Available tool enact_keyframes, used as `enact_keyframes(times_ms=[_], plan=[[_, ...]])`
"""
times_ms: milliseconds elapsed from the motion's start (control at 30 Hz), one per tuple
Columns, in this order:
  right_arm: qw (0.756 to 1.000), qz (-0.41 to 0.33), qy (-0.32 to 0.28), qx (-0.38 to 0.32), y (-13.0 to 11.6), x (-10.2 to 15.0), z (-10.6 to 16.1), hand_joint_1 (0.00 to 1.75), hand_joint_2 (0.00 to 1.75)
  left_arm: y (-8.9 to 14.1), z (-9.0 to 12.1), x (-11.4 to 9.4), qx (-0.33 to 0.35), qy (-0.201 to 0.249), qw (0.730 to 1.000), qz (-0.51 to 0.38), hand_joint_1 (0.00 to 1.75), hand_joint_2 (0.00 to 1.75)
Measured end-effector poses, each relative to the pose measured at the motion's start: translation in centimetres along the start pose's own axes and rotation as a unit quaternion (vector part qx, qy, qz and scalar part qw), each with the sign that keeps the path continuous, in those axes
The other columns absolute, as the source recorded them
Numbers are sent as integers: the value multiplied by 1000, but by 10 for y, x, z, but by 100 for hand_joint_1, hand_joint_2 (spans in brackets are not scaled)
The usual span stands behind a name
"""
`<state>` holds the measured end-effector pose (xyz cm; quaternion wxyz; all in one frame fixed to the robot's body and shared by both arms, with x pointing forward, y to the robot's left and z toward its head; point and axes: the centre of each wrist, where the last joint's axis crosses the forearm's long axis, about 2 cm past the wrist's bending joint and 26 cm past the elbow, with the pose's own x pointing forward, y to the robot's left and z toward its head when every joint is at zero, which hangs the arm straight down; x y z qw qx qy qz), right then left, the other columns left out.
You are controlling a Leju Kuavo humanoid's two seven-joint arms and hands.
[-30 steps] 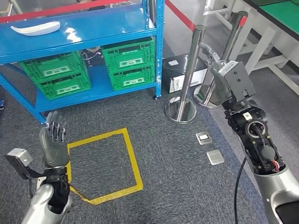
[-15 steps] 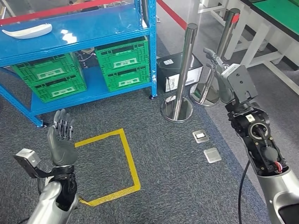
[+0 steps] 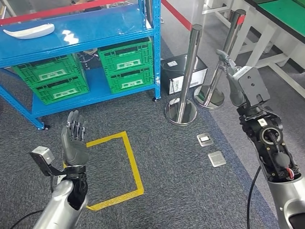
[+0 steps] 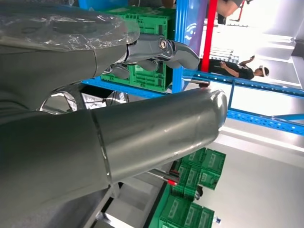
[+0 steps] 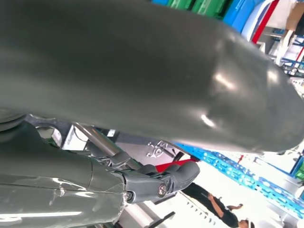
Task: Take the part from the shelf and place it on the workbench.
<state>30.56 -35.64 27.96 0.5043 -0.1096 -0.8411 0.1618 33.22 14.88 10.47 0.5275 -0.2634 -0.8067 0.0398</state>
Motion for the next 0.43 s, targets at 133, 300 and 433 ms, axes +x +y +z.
enact_keyframes(times_ms=[133,300,433], plan=[[1000,2,-4,-2,-2,1,-3,0,0,0,-5,-2,-7,-3,1000,2,0,0],[1000,2,-25,-6,-3,6,-15,0,0,4,-9,-2,-4,-1,1000,0,0,0],[999,3,-36,-8,-1,11,-25,0,0,10,-3,-3,6,15,1000,-3,0,0]])
